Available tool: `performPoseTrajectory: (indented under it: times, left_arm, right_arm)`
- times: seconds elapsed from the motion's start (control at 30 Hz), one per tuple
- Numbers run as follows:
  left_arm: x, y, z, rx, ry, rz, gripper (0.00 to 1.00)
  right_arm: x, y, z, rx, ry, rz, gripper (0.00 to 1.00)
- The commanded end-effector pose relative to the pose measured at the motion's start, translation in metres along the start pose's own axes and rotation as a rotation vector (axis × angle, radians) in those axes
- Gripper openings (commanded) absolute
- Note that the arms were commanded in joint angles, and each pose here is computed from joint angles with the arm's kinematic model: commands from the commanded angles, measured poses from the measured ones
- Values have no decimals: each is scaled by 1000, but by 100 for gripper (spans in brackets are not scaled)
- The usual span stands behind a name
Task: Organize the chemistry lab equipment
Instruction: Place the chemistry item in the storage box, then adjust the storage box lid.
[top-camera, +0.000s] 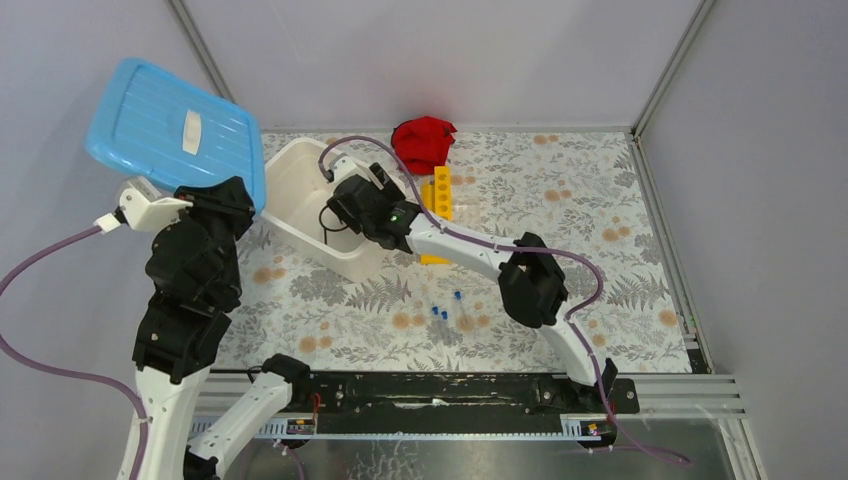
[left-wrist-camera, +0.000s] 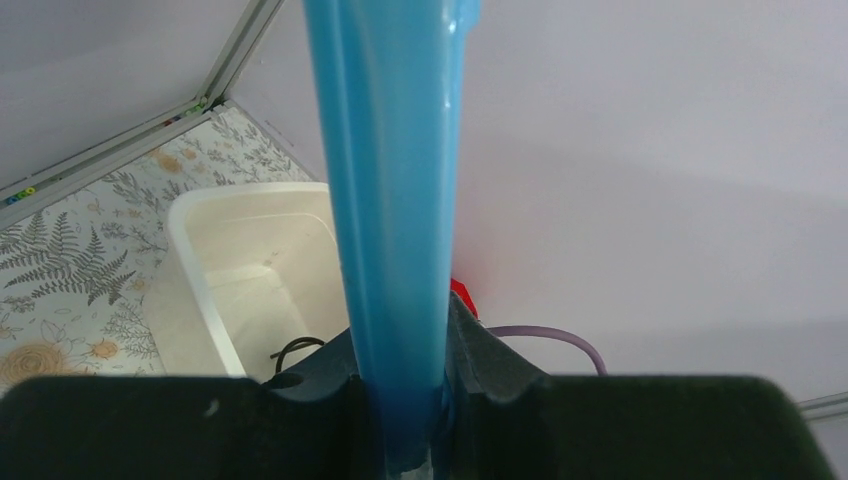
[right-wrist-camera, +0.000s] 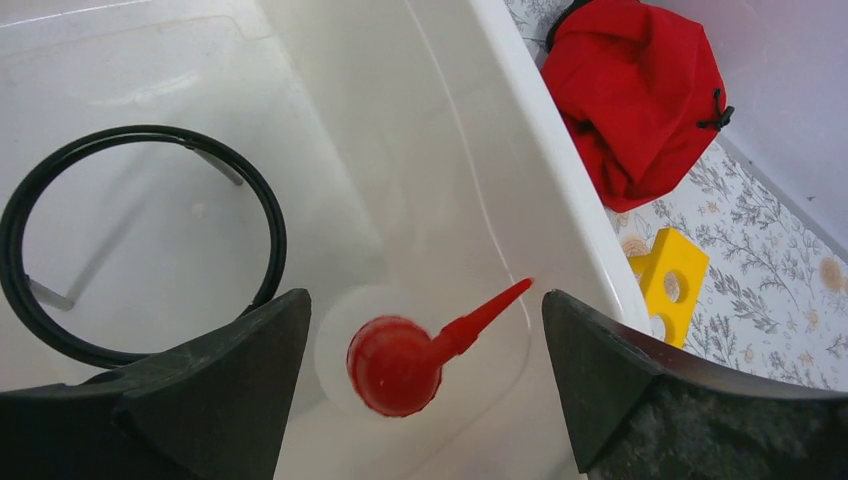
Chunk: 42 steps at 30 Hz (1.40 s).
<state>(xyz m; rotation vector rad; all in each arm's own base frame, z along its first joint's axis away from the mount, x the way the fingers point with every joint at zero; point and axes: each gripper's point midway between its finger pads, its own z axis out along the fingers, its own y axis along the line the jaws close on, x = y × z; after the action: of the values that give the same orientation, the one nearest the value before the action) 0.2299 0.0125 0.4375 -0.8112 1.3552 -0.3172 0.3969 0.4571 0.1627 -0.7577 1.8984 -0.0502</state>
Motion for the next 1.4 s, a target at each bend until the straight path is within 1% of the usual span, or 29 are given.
performPoseTrajectory:
  times: [0.0,0.3,0.47,0.57,0.63,0.8,0.83,0.93,1.03,1.1,1.23,1.37]
  left_arm:
    - [-8,-15,4,32,-20,-25,0]
    - [-7,-38,5,115,19,-9,0]
    - [-5,-51,1,172,49,-42,0]
    - [8,-47,0,176,80,-102,0]
    - [19,-42,1,173,96,-157,0]
    - [60,-21,7,143,138,-355,0]
    - [68,-17,9,137,143,-401,0]
    - [91,-3,13,107,162,-528,0]
    - [108,5,15,105,178,-623,0]
    - [114,8,16,103,179,-661,0]
    - [110,13,11,134,143,-719,0]
    - [99,12,5,163,122,-718,0]
  right_arm:
    - [-74,-36,-40,7,-168,96,93]
    - [-121,-79,-103,-1,-324,212,93]
    - [-120,-100,-134,10,-356,261,93]
    - [-114,-110,-151,5,-365,310,93]
    - [-107,-113,-162,-13,-367,370,93]
    - [-84,-112,-196,-124,-372,638,91]
    - [-84,-112,-203,-154,-394,705,91]
    - [-71,-104,-217,-238,-392,839,91]
    - [-60,-95,-225,-307,-372,937,91]
    - [-56,-88,-227,-347,-352,980,91]
    - [-52,-69,-226,-431,-312,1033,91]
    - [-48,-56,-222,-474,-281,1053,92]
